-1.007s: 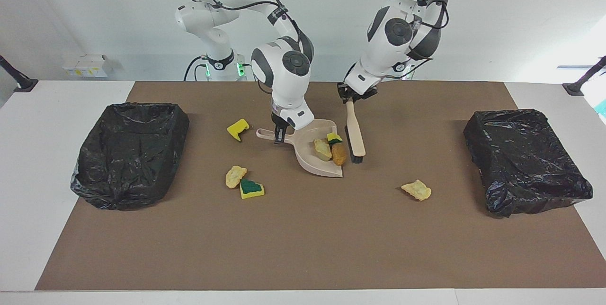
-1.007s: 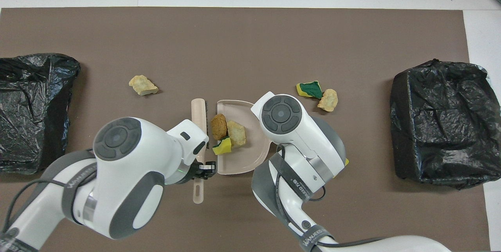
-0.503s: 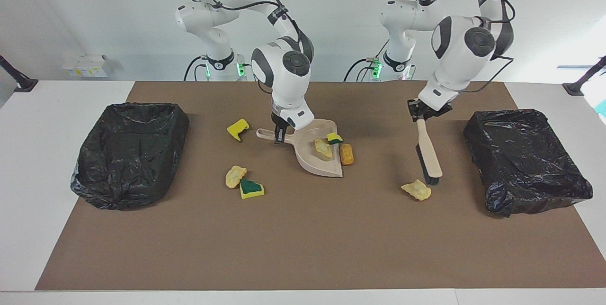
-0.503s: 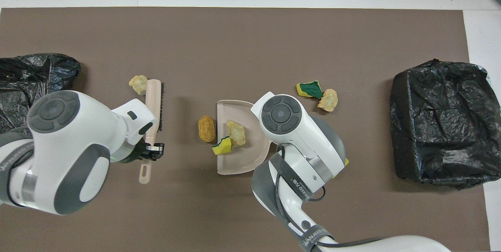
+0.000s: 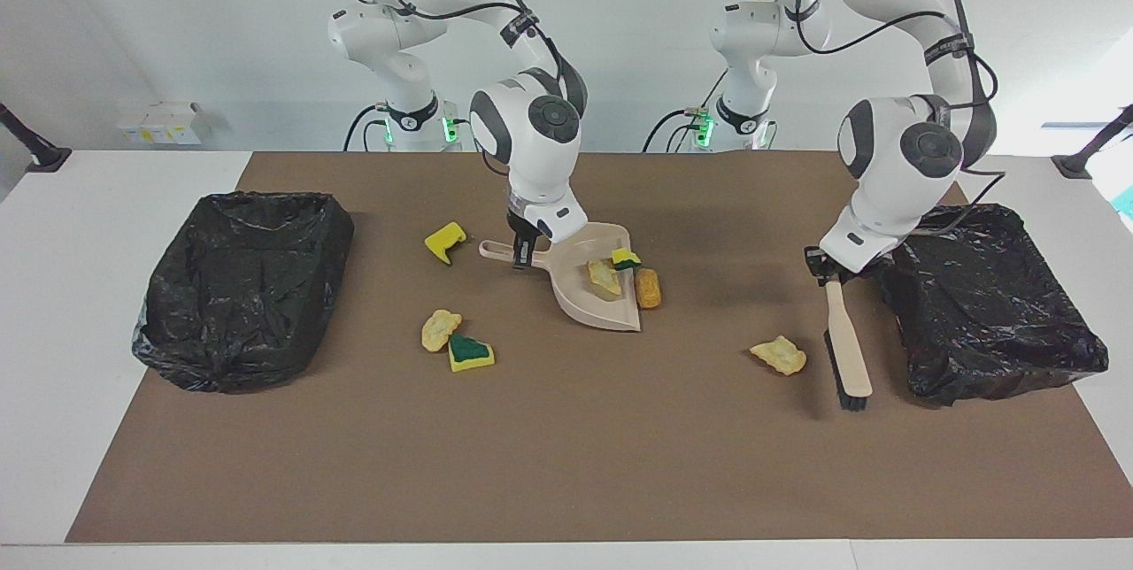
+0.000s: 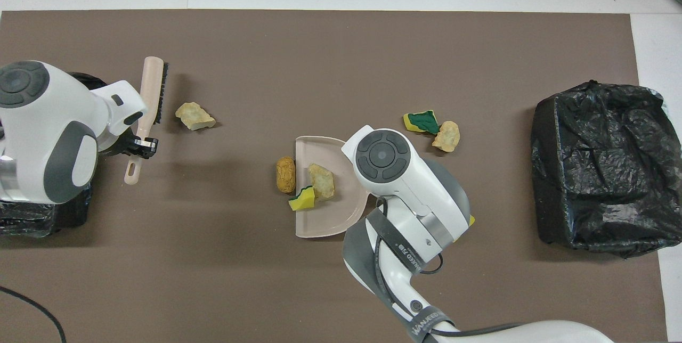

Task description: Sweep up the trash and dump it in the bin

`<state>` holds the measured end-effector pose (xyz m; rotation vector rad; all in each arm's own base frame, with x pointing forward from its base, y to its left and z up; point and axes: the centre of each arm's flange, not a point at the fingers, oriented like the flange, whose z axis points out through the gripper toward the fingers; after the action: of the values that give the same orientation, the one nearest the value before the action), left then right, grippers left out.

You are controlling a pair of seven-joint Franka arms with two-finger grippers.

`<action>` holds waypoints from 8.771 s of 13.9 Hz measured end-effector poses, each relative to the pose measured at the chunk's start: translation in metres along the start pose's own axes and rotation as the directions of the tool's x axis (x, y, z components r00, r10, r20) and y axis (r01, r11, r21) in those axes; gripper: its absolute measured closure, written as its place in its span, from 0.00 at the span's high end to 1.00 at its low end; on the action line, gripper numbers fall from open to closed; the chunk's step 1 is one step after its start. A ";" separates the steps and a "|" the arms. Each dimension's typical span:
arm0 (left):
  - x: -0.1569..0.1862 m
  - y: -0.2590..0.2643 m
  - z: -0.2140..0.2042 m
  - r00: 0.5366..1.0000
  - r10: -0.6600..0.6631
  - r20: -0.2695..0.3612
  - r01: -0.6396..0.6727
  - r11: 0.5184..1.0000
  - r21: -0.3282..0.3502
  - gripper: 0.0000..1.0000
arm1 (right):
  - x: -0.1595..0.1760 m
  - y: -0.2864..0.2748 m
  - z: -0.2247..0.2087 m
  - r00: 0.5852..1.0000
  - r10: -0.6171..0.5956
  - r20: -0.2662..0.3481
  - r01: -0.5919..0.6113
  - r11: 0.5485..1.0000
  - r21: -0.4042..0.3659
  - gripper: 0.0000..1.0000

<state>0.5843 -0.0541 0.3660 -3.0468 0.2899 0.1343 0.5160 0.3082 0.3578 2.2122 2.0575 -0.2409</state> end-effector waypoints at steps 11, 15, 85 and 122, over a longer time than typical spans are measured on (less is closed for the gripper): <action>-0.060 0.162 0.016 0.994 0.046 0.098 -0.040 0.997 -0.060 0.26 | 0.000 0.000 0.000 1.000 0.000 0.000 0.000 1.000 0.000 0.32; -0.094 0.239 0.010 0.987 0.100 0.123 -0.085 0.990 -0.116 0.26 | 0.000 -0.001 0.002 1.000 -0.001 0.001 0.001 1.000 0.002 0.32; -0.220 0.359 0.021 0.965 -0.180 0.193 0.215 0.961 -0.176 0.32 | -0.519 0.046 -0.070 0.759 0.169 0.629 -0.127 0.986 -0.111 0.32; -0.093 -0.055 -0.258 0.987 -0.057 -0.151 0.041 0.994 -0.106 1.00 | -0.146 0.015 -0.096 0.197 0.971 0.133 -0.960 0.164 0.225 0.32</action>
<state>0.5238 -0.0056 0.6349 -3.1687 0.2237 -0.0925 0.5251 0.1817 0.4796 3.1560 0.1474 -0.3120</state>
